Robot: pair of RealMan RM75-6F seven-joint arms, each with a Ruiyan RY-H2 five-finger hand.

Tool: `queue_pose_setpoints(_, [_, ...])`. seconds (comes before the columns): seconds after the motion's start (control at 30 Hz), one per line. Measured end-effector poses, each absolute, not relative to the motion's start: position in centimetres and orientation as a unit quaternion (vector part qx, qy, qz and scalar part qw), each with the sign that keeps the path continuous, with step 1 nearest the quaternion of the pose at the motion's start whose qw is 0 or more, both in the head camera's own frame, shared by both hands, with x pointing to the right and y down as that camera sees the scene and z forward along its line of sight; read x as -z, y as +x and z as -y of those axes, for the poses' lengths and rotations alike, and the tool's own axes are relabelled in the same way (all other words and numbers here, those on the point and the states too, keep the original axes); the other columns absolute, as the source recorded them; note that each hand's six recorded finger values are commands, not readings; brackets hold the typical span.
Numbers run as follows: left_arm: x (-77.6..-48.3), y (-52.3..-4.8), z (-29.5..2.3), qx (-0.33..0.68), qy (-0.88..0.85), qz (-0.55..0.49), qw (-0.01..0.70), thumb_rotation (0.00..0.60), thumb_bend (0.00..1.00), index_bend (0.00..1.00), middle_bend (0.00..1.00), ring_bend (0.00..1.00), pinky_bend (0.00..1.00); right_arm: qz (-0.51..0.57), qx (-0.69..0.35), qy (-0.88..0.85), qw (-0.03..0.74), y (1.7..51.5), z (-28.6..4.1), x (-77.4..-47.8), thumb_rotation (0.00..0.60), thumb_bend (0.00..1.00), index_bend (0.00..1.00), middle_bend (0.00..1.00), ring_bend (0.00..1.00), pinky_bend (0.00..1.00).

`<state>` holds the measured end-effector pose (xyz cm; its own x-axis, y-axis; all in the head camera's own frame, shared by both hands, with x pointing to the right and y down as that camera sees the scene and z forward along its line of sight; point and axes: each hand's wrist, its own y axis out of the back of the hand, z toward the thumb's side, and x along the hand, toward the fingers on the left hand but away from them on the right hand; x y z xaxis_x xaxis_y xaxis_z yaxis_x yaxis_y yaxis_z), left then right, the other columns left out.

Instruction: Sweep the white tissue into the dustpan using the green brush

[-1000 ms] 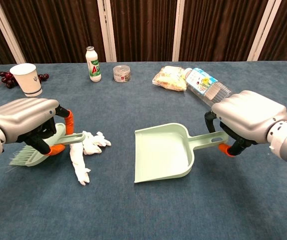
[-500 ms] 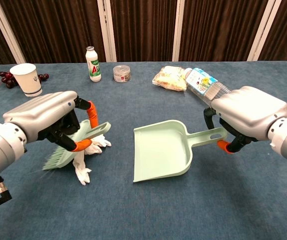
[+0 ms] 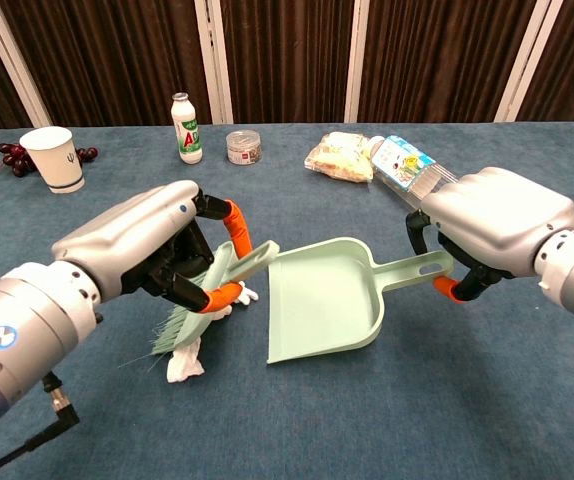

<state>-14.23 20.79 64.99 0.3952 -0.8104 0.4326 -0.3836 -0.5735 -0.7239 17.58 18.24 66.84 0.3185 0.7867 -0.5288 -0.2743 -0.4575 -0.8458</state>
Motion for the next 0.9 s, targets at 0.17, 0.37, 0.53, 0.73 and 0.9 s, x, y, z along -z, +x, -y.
queue_pose_setpoints(0.17, [-65.0, -13.4, -20.8, 0.388, -0.789, -0.388, 0.278, 0.6, 0.6, 0.75, 1.0, 0.97, 0.99, 0.196, -0.55, -0.653, 0.482, 17.5, -18.3, -66.9, 0.6, 0.46, 0.58, 0.8, 0.81, 0.9])
queue_pose_setpoints(0.37, [-65.3, -11.8, -20.2, 0.368, -0.786, -0.403, 0.291, 0.6, 0.6, 0.75, 1.0, 0.97, 1.0, 0.196, -0.55, -0.654, 0.482, 17.6, -18.7, -66.8, 0.6, 0.46, 0.58, 0.8, 0.81, 0.9])
queue_pose_setpoints(0.53, [-65.3, -9.9, -19.9, 0.347, -0.789, -0.421, 0.284, 0.6, 0.6, 0.75, 1.0, 0.97, 1.0, 0.198, -0.551, -0.652, 0.482, 18.0, -18.5, -66.7, 0.6, 0.46, 0.58, 0.8, 0.81, 0.9])
queue_pose_setpoints(0.73, [-64.7, -7.2, -19.8, 0.317, -0.798, -0.439, 0.265, 0.6, 0.6, 0.75, 1.0, 0.97, 1.0, 0.195, -0.553, -0.65, 0.483, 17.9, -18.3, -66.7, 0.6, 0.46, 0.58, 0.8, 0.81, 0.9])
queue_pose_setpoints(0.9, [-63.5, -4.8, -20.0, 0.289, -0.807, -0.449, 0.253, 0.6, 0.59, 0.75, 1.0, 0.97, 1.0, 0.195, -0.553, -0.651, 0.482, 18.0, -18.3, -66.8, 0.6, 0.46, 0.58, 0.8, 0.81, 0.9])
